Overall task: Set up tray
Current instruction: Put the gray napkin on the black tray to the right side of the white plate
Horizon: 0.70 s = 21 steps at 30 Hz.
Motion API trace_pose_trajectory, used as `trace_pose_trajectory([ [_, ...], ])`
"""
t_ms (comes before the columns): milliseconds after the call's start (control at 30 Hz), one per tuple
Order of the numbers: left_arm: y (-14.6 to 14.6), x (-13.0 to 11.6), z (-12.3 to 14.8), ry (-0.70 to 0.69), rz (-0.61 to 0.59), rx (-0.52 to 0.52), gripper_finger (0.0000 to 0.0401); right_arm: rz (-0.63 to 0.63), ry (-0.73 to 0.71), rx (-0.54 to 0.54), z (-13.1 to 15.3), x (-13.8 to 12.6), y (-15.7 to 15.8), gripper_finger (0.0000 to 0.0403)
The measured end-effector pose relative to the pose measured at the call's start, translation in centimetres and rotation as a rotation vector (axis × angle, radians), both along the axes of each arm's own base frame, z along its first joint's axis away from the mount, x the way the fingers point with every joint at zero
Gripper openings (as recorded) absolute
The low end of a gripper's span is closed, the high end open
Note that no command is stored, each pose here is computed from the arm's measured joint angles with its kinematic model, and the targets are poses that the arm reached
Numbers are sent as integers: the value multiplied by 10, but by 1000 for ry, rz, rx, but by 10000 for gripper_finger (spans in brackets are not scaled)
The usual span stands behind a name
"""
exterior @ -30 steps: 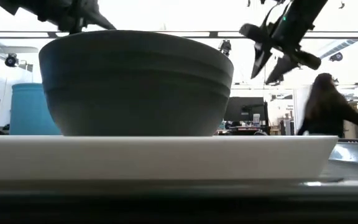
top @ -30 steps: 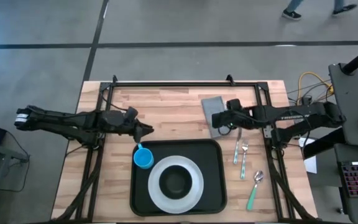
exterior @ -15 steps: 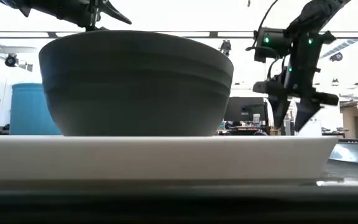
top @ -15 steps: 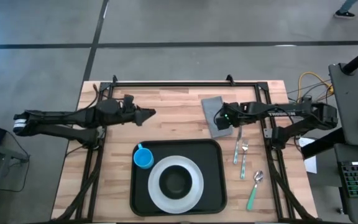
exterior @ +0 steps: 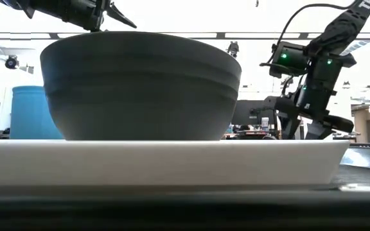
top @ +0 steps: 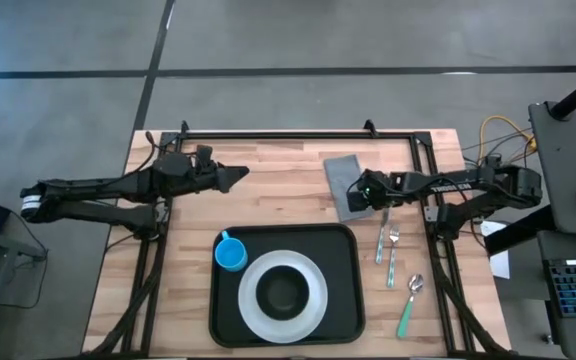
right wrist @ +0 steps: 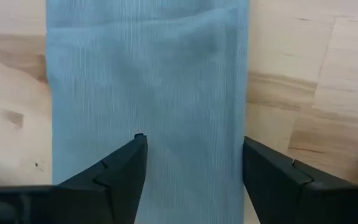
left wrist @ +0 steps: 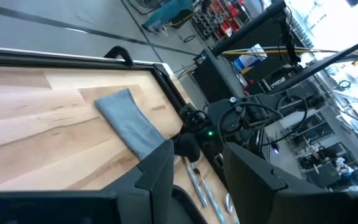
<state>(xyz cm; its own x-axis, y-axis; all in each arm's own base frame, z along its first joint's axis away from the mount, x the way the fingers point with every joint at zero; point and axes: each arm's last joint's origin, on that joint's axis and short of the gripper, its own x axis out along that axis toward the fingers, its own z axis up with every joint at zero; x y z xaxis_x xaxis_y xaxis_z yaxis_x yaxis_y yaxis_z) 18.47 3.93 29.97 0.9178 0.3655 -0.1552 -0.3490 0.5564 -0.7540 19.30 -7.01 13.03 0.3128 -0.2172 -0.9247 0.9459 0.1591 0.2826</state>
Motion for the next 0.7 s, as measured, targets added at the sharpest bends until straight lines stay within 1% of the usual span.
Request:
trace_pose_trajectory([
  [100,0,0,0,1,0,0,120,-5,4,-6,-2,-2,0,215],
  [200,0,0,0,1,0,0,120,-11,23,-13,-6,-5,1,190],
  [433,0,0,0,1,0,0,120,-20,87,-26,-17,-6,0,108],
  [567,0,0,0,1,0,0,120,-36,93,-51,-16,-4,-1,62],
  [633,1,3,-2,12,1,-2,120,-40,84,-55,-13,-2,-2,44],
  [700,2,8,-7,34,-2,-22,120,-41,74,-57,-10,1,-3,35],
])
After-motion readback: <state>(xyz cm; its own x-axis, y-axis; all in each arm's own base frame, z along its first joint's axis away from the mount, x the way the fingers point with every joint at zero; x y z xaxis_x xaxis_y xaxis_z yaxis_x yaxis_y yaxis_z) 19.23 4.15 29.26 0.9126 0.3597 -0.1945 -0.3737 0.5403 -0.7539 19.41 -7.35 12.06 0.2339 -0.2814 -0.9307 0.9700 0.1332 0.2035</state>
